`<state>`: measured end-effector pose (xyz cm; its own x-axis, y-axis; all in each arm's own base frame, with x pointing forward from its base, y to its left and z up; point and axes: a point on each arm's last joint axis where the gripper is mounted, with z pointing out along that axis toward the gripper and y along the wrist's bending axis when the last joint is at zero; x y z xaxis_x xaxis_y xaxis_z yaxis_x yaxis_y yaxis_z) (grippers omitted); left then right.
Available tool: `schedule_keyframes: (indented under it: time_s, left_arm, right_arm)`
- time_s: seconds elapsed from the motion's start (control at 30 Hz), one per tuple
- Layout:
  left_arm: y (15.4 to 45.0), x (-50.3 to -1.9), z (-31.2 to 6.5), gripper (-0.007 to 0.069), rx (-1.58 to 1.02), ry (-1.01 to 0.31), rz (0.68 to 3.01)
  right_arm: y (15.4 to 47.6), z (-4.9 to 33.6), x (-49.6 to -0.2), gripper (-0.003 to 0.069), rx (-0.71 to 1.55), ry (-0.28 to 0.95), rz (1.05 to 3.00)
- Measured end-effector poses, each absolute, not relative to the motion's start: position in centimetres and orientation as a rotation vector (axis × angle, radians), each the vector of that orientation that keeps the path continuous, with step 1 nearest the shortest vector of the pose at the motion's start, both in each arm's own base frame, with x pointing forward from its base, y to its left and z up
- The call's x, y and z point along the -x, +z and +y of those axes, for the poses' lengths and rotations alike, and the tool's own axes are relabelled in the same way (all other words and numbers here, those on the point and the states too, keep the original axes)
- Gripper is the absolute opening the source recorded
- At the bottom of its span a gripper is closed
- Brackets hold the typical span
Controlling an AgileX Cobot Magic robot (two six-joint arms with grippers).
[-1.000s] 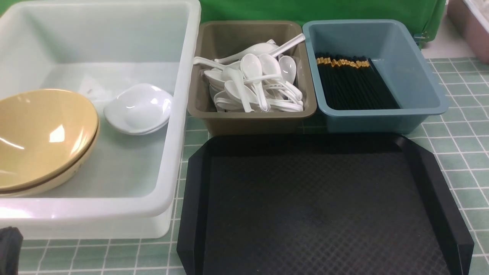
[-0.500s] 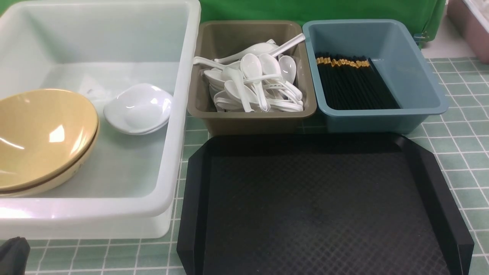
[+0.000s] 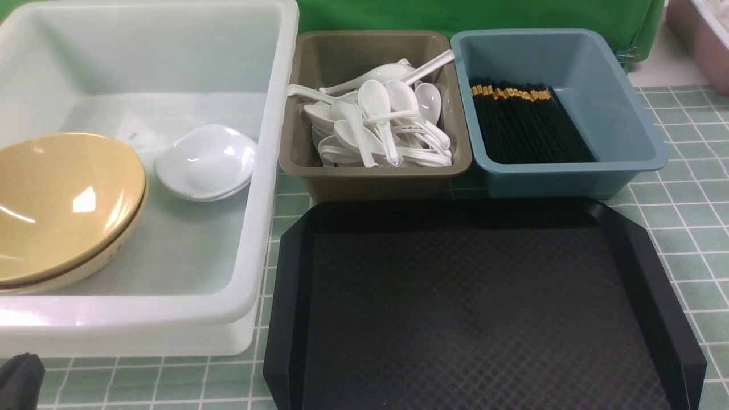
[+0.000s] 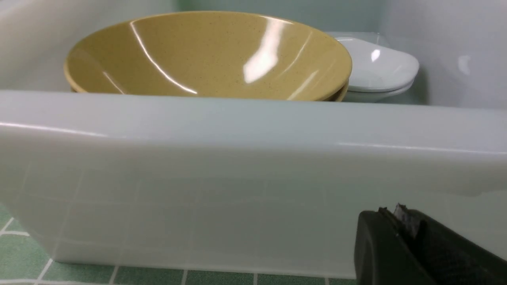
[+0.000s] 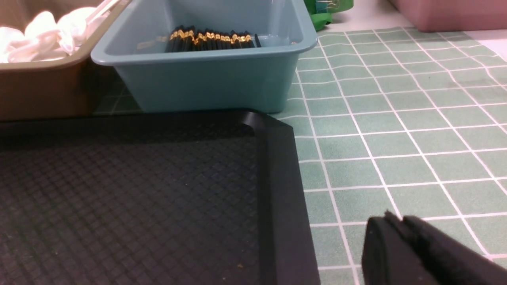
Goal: On blue table put chopsticks spoon bowls plates into blue grey white boxes.
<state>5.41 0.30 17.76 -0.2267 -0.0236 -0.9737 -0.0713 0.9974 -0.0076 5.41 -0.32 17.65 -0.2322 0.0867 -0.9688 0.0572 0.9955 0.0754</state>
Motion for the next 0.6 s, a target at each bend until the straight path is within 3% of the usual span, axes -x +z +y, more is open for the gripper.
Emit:
schedule_keyframes:
  time_s: [0.6]
  left_arm:
    - [17.76, -5.41, 0.3, 0.0001, 0.07, 0.044, 1.8]
  right_arm:
    - [17.65, -0.32, -5.41, 0.0087, -0.105, 0.027, 1.806]
